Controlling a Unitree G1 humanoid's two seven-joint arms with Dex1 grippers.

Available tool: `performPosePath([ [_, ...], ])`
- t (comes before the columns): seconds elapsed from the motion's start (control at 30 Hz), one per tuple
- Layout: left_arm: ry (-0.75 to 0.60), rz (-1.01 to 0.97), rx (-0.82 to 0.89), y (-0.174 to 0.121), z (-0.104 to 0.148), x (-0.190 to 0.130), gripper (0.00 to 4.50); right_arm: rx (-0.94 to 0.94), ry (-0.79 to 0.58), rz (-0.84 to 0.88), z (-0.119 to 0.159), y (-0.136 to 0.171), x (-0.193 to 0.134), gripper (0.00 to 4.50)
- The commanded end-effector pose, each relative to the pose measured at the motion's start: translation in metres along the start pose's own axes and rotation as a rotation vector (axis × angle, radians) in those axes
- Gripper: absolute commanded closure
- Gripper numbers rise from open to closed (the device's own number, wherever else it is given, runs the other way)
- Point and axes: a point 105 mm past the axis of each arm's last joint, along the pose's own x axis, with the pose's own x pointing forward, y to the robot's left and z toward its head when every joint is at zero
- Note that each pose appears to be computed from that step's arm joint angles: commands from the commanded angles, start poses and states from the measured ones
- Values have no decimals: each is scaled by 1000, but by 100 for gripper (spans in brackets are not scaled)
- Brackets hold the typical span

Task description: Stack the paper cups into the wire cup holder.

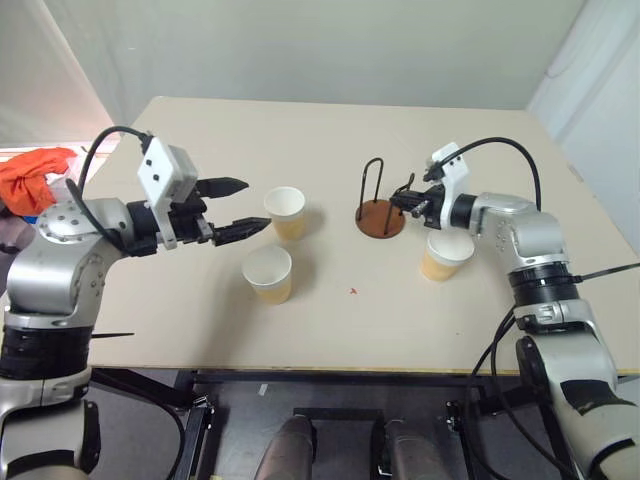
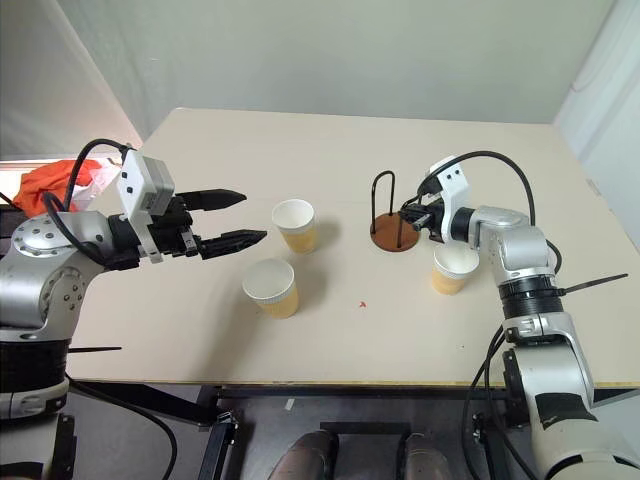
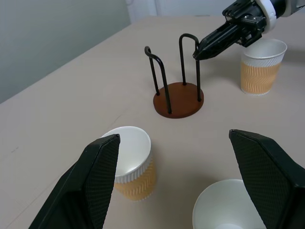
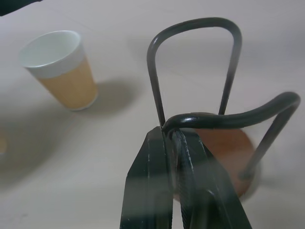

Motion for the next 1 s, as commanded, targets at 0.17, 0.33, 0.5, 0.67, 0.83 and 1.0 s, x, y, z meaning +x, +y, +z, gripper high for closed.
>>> performPosePath([
  [0.17,26,-197,1,-26,15,-9,48,-92,-12,335,8,58,-37,446],
  [0.33,52,-311,-15,-42,19,-18,48,-129,85,540,-13,99,-60,446],
  [0.5,77,-362,-34,-54,14,-16,48,-137,114,574,-25,113,-57,446],
  [0.67,81,-364,-36,-55,13,-16,48,-149,111,554,-25,113,-50,446],
  [0.83,85,-366,-29,-56,13,-17,48,-214,166,510,-35,105,-40,392],
  [1.0,85,-367,-23,-56,13,-16,48,-276,200,490,-32,98,-45,241],
])
